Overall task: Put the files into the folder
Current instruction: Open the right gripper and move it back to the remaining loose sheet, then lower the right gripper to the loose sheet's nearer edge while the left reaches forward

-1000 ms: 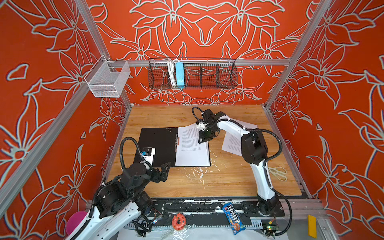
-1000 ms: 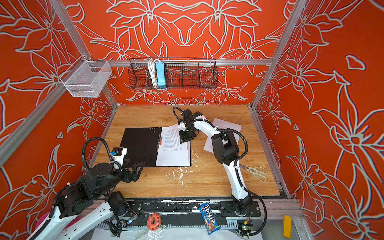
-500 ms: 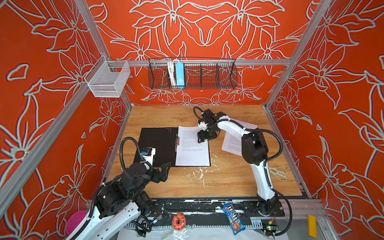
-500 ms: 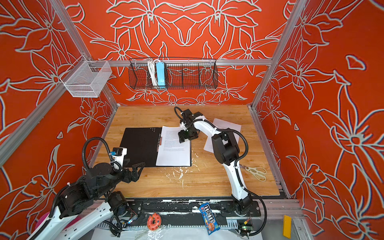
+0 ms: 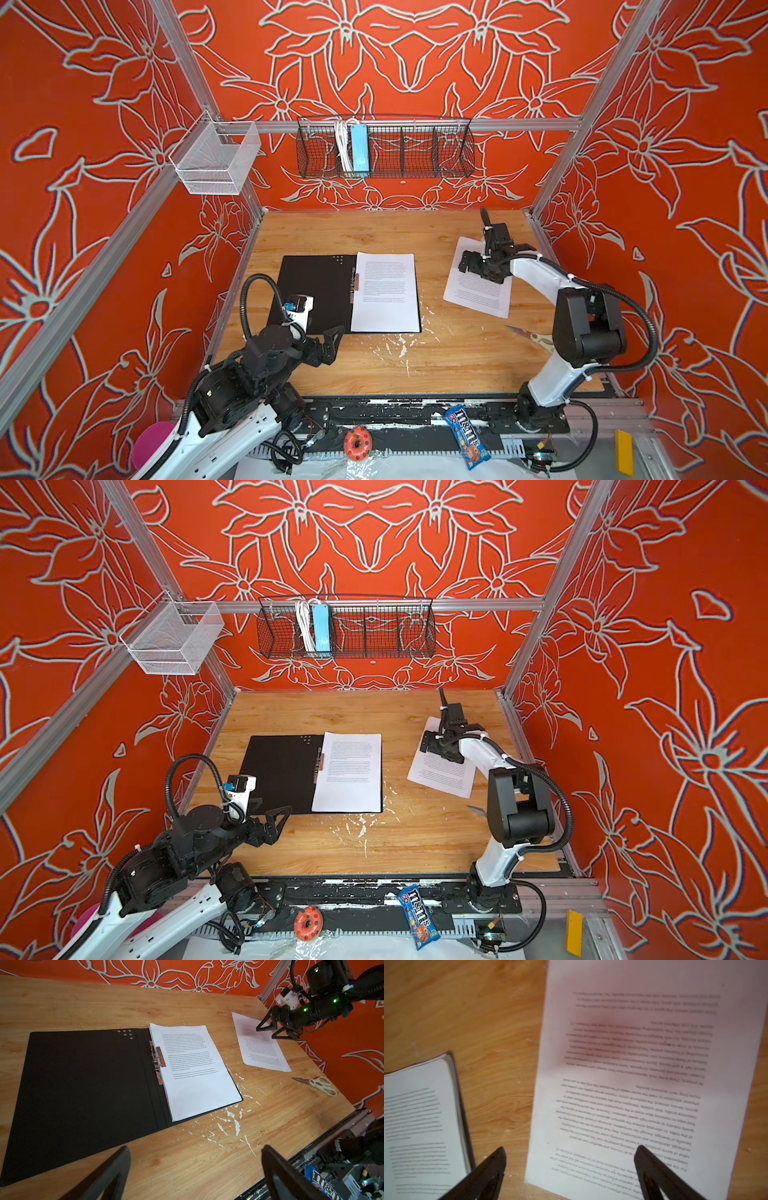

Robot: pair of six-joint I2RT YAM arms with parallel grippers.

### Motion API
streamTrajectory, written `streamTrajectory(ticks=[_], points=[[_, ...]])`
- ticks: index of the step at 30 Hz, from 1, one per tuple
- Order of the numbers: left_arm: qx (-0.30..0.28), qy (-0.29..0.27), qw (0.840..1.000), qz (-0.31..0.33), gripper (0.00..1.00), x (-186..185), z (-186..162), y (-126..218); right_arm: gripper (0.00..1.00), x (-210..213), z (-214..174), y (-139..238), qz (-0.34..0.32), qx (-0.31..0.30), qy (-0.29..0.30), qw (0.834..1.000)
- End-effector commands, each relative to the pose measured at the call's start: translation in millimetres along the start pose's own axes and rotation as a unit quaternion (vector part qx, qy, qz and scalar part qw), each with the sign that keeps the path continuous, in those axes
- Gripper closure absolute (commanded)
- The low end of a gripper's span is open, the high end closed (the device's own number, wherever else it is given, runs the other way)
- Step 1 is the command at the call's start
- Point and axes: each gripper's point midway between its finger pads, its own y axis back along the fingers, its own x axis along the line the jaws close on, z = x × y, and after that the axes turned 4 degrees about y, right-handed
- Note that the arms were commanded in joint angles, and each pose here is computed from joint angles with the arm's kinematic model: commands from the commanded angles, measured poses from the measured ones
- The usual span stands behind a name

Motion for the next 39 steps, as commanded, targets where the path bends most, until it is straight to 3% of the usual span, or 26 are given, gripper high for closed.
streamTrajectory(ticks=[1,13,17,22,25,31,35,39], points=[[0.002,-0.002,1.0,-0.012,0.02,-5.9,2.9,-1.5,0.02,1.0,-4.2,-11.5,0.031,-0.009,-0.043,0.999],[0.01,-0.005,1.0,-0.02,0.02,-9.7,1.3,-4.3,0.03,33.5,-31.3,-41.9,0.127,0.053,-0.072,0.988],[0.015,-0.005,1.0,-0.019,0.02,-10.3,0.4,-6.0,0.03,45.6,-20.7,-28.3,0.158,0.035,-0.065,0.985],[0.018,-0.006,1.0,-0.021,0.02,-11.0,-0.4,-6.8,0.02,5.9,-8.1,15.6,0.108,-0.058,-0.107,0.987],[0.016,-0.006,1.0,-0.025,0.02,-12.1,0.0,-5.7,0.03,-29.3,-24.2,24.7,0.071,-0.049,-0.147,0.985],[0.015,-0.008,0.999,-0.036,0.02,-15.5,0.1,-4.1,0.05,-89.5,-68.2,30.6,0.077,-0.046,-0.259,0.962],[0.015,-0.01,0.999,-0.042,0.02,-17.2,-0.4,-3.6,0.05,-110.9,-81.2,43.7,0.039,-0.071,-0.265,0.961],[0.013,-0.009,0.999,-0.046,0.02,-18.3,0.4,-2.3,0.05,-110.1,-81.5,50.7,0.047,-0.082,-0.264,0.96]])
